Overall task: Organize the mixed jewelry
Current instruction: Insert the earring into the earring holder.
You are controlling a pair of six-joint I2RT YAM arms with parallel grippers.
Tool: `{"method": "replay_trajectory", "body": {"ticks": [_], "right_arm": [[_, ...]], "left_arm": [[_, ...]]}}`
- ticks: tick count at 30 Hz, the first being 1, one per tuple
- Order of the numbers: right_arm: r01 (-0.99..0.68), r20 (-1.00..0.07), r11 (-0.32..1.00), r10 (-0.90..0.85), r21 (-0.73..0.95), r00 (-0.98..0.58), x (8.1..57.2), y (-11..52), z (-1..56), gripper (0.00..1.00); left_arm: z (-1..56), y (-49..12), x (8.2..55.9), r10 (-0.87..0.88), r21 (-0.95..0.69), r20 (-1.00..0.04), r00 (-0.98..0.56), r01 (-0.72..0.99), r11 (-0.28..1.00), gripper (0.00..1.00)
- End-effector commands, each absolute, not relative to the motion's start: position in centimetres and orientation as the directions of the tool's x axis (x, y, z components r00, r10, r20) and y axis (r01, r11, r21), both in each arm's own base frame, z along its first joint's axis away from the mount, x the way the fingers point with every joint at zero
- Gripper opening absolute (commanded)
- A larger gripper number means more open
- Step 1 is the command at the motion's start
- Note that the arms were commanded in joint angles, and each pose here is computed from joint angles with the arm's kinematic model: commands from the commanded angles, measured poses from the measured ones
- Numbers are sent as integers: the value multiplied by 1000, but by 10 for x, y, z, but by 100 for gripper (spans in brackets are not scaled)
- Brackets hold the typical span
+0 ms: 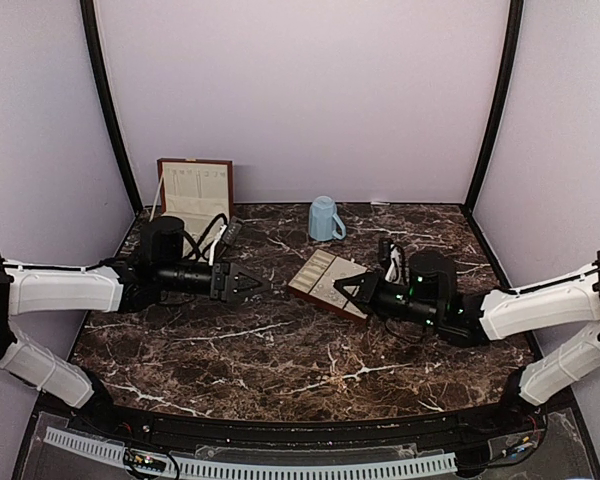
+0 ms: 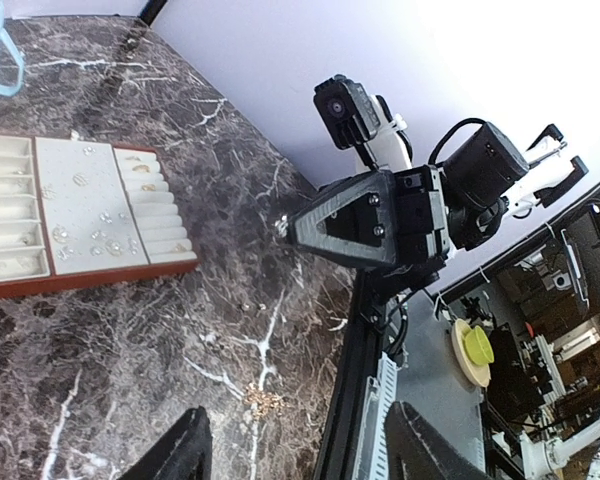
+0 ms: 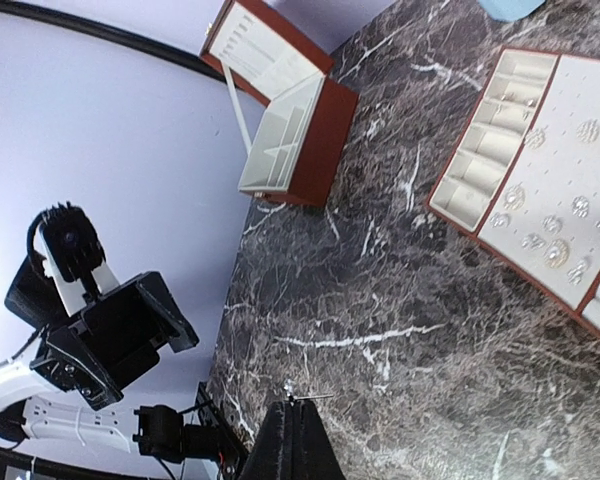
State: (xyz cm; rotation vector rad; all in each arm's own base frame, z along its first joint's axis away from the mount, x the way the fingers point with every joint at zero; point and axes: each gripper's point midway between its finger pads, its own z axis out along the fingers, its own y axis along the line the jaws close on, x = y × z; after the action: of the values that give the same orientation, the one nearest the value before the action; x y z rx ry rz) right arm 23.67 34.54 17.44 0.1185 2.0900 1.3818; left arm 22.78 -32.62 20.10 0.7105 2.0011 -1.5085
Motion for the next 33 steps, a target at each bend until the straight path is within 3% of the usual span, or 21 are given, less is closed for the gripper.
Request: {"method": "replay_trajectory", "body": {"ticks": [1,16,33], "right_arm": [[-195,-428,477,449,857,-784,253,317,174,0],[-48,-212,334,475,941,-854,270,282,171,0],[5,-115,278,414,961,-903,281,271,152,0]], "left_arm": [[210,-316,234,64,-643,-729,-681,714,276,62],[214,-311,235,63,-617,-747,-662,726,304,62],[217,-310,233,66,-609,-755,-653,734,300,61]]}}
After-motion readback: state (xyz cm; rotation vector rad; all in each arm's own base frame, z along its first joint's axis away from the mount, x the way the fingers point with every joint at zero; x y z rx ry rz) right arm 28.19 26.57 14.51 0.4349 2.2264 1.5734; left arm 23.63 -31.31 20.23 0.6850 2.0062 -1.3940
